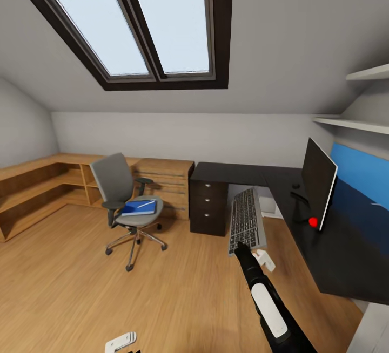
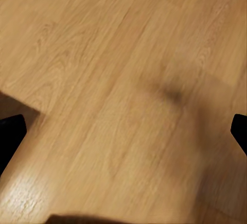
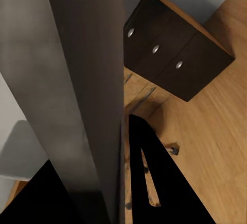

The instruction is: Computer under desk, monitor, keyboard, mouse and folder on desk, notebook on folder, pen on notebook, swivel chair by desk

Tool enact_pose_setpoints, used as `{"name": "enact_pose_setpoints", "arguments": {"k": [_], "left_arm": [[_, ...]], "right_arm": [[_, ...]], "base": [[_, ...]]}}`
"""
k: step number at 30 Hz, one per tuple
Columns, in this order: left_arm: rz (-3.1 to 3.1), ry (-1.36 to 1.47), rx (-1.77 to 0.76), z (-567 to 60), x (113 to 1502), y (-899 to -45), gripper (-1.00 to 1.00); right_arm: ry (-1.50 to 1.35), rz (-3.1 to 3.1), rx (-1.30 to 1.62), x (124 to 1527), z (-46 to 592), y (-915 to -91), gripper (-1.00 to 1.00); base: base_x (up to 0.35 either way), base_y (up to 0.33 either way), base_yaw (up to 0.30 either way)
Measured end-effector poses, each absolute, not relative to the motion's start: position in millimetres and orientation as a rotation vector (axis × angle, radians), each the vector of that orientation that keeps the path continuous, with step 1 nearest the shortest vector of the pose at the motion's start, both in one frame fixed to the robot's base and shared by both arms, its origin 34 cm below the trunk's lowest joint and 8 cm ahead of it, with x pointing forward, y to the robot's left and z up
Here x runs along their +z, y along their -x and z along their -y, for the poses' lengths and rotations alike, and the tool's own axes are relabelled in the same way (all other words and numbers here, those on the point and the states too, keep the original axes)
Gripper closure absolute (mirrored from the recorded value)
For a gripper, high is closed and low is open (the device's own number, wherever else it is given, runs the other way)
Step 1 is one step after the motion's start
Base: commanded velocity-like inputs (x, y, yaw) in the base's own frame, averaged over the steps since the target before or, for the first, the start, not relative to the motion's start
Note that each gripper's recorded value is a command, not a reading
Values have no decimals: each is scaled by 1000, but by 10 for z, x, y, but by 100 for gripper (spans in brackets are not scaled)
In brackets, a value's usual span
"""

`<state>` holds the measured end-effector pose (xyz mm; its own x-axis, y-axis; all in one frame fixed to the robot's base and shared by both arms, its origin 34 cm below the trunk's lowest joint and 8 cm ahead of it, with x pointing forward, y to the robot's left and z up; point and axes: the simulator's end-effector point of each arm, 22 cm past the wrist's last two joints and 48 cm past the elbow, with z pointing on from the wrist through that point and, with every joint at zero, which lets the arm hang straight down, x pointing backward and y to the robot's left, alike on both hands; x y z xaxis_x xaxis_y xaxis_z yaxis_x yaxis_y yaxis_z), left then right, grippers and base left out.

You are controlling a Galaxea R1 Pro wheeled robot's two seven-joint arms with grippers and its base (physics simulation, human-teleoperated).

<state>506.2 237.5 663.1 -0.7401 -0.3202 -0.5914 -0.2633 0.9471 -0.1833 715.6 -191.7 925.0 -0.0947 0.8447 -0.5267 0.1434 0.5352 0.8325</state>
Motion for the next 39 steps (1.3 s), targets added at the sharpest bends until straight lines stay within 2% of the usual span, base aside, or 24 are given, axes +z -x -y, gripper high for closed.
{"name": "enact_pose_setpoints", "arguments": {"k": [14, 33, 39], "left_arm": [[-2439, 412, -115, -2394, 6766, -5065, -100], [-2452, 417, -110, -2405, 6717, -5027, -100], [-2459, 417, -111, -2390, 6690, -5013, -100]], "right_arm": [[-844, -1571, 709, 9390, 2110, -7156, 100], [-851, -1587, 704, 9296, 2108, -7152, 100], [-853, -1593, 702, 9254, 2107, -7157, 100]], "base": [[69, 0, 0], [312, 0, 64], [112, 0, 39]]}}
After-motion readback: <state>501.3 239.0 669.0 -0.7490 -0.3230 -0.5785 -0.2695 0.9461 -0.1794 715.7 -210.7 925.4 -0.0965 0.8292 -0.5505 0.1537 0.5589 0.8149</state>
